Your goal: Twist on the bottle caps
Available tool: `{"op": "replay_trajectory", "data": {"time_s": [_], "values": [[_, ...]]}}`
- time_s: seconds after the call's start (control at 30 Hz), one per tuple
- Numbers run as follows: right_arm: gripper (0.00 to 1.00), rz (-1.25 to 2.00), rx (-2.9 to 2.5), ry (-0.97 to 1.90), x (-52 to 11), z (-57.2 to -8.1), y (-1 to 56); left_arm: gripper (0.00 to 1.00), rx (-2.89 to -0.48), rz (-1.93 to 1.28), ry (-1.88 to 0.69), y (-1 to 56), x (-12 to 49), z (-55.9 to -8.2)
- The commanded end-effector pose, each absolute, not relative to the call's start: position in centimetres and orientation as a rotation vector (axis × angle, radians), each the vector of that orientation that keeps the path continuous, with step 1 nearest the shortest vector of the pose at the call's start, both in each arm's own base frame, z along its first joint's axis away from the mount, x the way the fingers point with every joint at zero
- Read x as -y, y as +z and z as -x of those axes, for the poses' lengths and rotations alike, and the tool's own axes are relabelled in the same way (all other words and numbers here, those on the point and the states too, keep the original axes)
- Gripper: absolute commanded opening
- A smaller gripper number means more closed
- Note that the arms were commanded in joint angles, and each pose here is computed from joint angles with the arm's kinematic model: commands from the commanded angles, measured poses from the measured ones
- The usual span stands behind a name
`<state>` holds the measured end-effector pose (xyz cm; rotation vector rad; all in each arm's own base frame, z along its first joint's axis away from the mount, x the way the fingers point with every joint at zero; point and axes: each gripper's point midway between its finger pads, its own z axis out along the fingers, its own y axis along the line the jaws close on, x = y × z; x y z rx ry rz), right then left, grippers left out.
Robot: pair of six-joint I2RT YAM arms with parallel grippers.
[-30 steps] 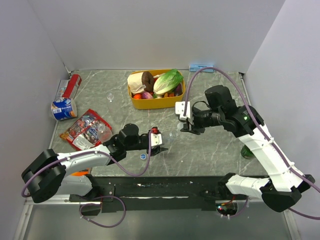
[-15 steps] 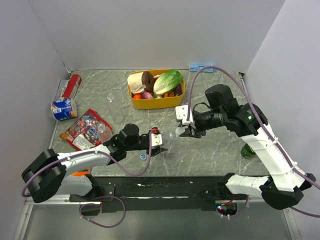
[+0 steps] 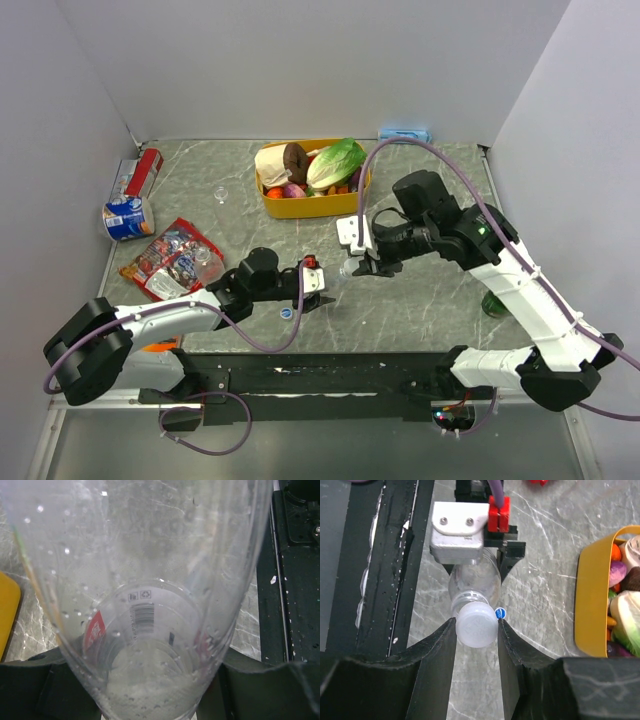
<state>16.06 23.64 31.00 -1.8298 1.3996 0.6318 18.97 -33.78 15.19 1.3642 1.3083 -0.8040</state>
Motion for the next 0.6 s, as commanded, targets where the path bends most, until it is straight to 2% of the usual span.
{"op": "replay_trajectory", "data": {"time_s": [0.0,0.57], "values": [[0.38,1.869,-1.355,0.624,-24.3,-15.8,30.6,0.01,-1.181,-1.322,-0.818,18.8,35.0,-19.2],[0.38,1.935,-1.429,0.676,-23.5,-14.4,28.4,0.01,-1.205,-1.245,-0.804,19.2,34.6,-20.1]]}}
